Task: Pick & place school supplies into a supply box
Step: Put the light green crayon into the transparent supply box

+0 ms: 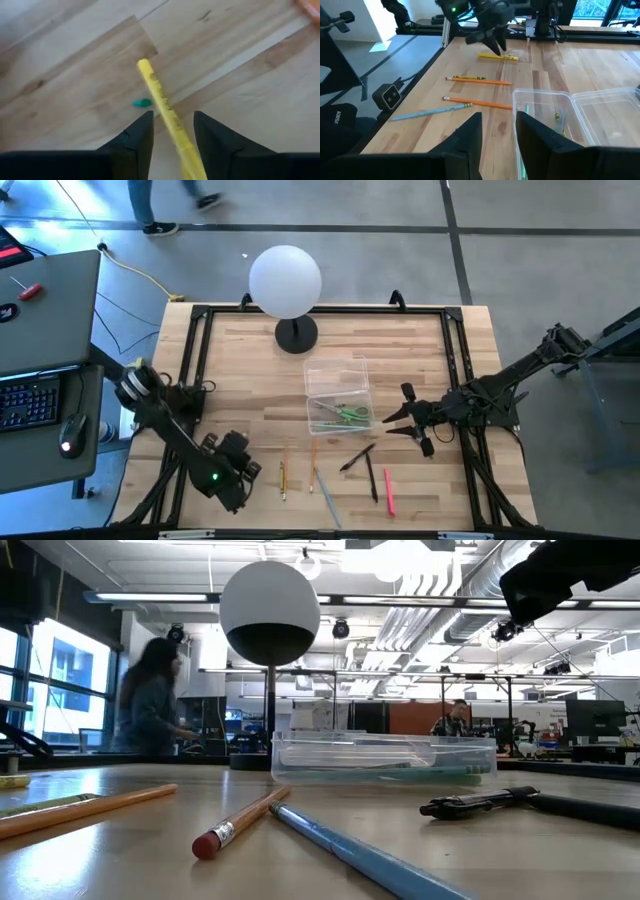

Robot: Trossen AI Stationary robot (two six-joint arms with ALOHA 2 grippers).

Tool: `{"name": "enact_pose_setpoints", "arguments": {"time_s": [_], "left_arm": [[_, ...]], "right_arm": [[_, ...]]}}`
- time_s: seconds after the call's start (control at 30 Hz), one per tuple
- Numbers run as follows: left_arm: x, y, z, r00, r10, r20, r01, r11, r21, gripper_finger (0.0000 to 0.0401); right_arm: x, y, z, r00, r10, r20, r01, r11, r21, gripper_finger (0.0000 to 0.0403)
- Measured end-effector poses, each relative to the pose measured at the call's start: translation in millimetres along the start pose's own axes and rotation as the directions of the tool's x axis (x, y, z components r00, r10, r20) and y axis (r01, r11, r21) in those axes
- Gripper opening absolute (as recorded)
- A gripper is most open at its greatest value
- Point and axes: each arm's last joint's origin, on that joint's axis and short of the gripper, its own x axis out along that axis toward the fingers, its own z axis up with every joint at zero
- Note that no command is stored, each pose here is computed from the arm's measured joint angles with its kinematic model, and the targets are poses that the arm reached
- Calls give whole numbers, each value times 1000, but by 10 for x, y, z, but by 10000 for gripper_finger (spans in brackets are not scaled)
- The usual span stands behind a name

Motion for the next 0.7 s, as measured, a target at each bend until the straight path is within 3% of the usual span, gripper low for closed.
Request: {"name": "enact_pose_setpoints", "arguments": {"time_s": [0.27,0.5,0.7], "left_arm": [[85,-4,-143,990,-18,141,29,997,-75,130],[61,-21,-134,990,-22,142,33,996,-77,118],[-132,-68,-68,988,15,155,-5,998,-66,117]], "right_arm": [[0,3,13,1000,5,13,-5,1000,3,99],[-1,6,31,1000,8,29,-8,1000,7,99],[-1,5,31,1000,5,30,-5,1000,8,99]]}}
